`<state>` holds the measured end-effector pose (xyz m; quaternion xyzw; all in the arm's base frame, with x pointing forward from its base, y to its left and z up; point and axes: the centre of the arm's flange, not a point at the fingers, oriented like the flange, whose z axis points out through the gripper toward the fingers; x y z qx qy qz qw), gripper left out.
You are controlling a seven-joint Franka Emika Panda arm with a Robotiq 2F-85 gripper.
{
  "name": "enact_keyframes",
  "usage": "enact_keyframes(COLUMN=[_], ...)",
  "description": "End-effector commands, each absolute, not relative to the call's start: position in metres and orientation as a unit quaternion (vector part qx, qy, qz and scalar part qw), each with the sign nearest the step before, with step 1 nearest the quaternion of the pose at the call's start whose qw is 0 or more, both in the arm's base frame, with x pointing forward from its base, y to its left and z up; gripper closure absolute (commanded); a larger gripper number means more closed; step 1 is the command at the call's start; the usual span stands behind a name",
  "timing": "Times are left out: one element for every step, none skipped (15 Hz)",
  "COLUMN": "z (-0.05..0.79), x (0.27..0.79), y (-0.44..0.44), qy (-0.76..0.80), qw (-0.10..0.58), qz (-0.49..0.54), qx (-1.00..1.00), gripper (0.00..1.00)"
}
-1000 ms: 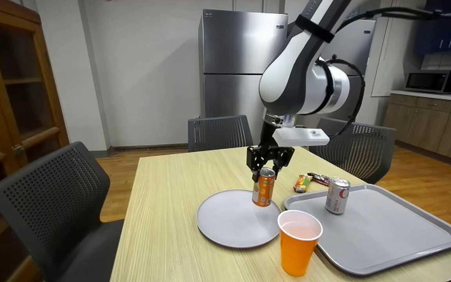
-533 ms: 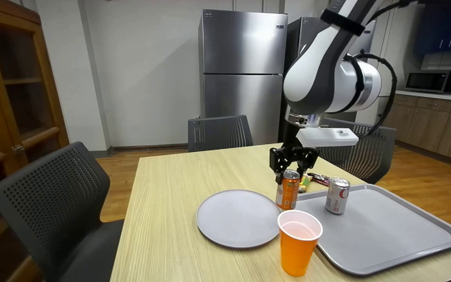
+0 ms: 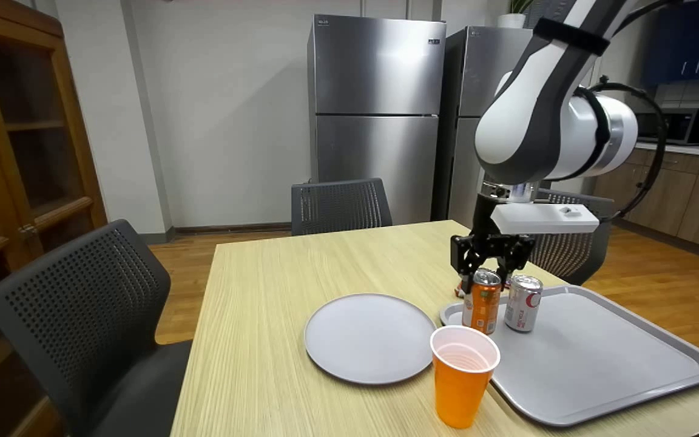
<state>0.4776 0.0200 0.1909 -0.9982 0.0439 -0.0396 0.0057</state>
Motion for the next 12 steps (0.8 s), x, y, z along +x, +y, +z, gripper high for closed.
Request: enact_keyframes(z=[0.204,0.202,0.2,0.199,0.197,0.195,0.192,0.189,0.186,0.184,0.182,0.181], x=[0.456,0.453,0.451,0.448,0.446,0.444,0.442,0.441,0.439,0.438,0.437,0.436], y=[0.014,0.011,0.007,0.004,0.0,-0.003,-0.006,-0.009,-0.011,-0.014,-0.016,-0.017], qy=[0.071,0.076,0.082,0.087,0.094,0.098,0.103,0.107,0.112,0.117,0.123,0.126], qw=[-0.007,-0.009,-0.011,-0.011,-0.013,-0.013,-0.014,-0.014,-0.014,-0.014,-0.011,-0.01], qz=[-0.046,-0.043,-0.042,-0.04,-0.039,-0.039,-0.041,-0.043,-0.044,-0.047,-0.05,-0.052], qx=[-0.996,-0.996,-0.996,-0.995,-0.995,-0.994,-0.994,-0.993,-0.993,-0.992,-0.991,-0.991], gripper=[0.62,0.62,0.62,0.62,0.62,0.62,0.62,0.62,0.62,0.62,0.62,0.62])
